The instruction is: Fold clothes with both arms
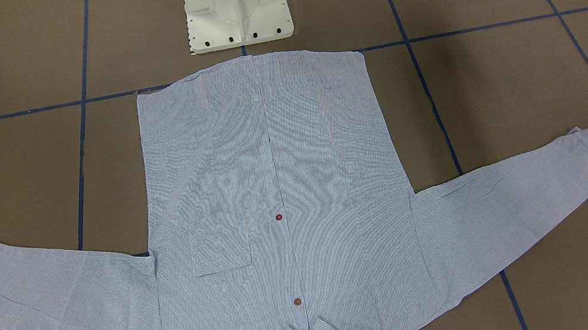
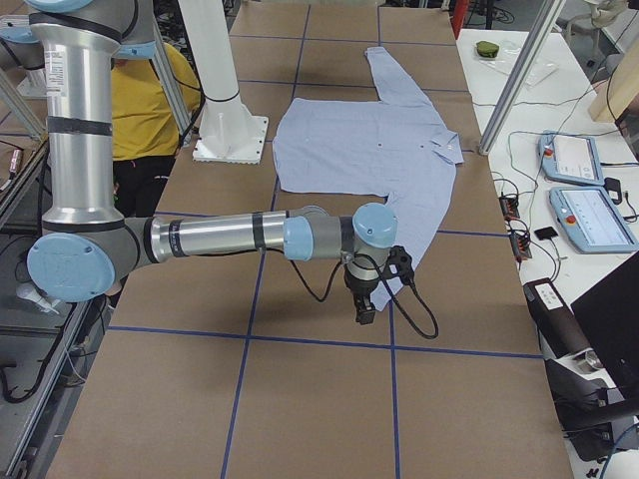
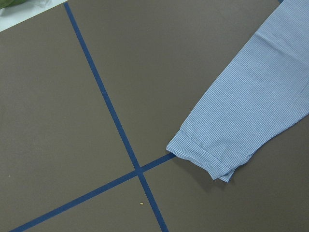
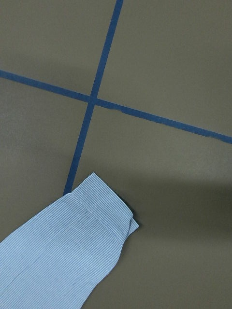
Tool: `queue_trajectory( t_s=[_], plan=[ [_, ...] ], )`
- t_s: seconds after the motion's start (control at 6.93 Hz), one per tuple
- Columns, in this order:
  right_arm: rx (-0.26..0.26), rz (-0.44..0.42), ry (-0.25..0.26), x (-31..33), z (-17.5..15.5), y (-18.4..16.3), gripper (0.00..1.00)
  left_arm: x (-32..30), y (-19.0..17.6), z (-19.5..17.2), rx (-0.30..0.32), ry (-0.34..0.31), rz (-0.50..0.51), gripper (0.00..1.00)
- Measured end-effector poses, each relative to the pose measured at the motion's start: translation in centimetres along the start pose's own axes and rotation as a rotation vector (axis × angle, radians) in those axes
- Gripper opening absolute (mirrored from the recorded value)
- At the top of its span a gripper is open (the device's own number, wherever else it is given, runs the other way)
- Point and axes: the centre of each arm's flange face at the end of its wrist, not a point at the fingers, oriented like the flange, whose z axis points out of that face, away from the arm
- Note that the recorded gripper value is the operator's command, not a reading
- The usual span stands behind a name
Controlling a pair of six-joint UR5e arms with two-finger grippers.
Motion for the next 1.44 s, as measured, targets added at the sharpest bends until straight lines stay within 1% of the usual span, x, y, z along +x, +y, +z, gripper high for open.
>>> queue_trajectory(
  t_s=[0.29,0.43,0.58,0.87,1.15,1.44],
  plan=[
    [-0.001,0.019,-0.029,0.3,-0.2,0.8,1.00,0.2,0.2,-0.2,0.007,0.000,0.006,0.99],
    [0.006,0.021,-0.033,0.0,-0.4,0.8,1.00,0.2,0.5,-0.3,0.007,0.000,0.006,0.99],
    [0.023,0.007,-0.030,-0.5,-1.1,0.5,1.00,0.1,0.8,-0.2,0.006,0.000,0.003,0.99],
    [0.082,-0.050,-0.023,-1.6,-2.3,-0.3,1.00,0.0,1.1,-0.1,0.003,0.000,0.000,0.99],
    [0.132,-0.099,-0.047,-2.2,-2.6,-0.4,1.00,0.1,1.0,-0.1,0.003,0.000,0.000,0.99],
    [0.152,-0.120,-0.078,-2.4,-2.5,-0.3,1.00,0.2,0.8,-0.4,0.009,0.001,0.005,0.99]
  ],
)
